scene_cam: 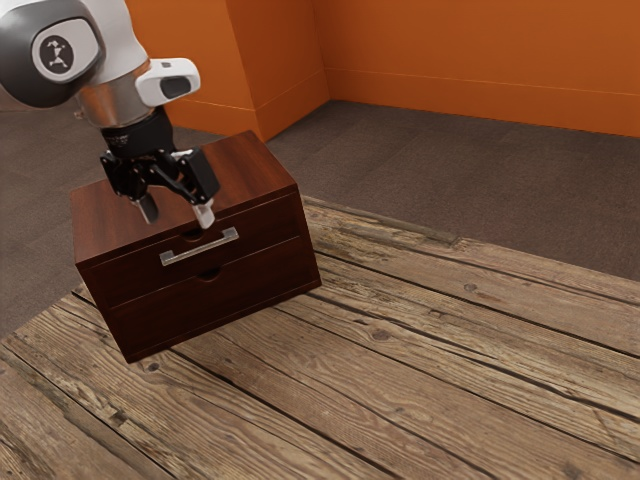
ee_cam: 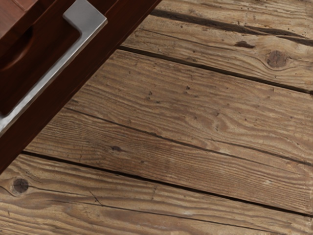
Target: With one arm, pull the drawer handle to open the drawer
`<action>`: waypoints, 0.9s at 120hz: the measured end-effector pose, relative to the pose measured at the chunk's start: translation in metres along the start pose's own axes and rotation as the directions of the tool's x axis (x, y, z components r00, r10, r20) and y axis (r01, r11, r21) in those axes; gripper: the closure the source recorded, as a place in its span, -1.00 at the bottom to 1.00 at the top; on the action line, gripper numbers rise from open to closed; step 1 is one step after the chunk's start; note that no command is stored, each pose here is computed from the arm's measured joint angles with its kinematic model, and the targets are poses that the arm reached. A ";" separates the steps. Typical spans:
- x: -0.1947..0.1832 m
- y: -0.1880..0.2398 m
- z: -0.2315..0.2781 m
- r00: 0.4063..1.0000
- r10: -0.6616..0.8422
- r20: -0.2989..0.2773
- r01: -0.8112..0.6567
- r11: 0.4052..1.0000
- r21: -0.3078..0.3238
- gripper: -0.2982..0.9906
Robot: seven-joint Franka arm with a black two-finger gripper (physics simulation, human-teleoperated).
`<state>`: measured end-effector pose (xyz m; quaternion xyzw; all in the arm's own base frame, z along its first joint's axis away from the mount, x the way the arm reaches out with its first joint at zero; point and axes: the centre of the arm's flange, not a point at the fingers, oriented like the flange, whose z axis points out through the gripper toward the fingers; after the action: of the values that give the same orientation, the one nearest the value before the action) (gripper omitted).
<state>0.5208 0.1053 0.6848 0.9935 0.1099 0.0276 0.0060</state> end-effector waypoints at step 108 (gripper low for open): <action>-0.087 0.019 -0.129 0.995 0.060 -0.082 -0.053 0.995 0.090 -0.51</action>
<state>0.4333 0.0684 0.8094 0.9935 0.0831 0.0650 -0.0430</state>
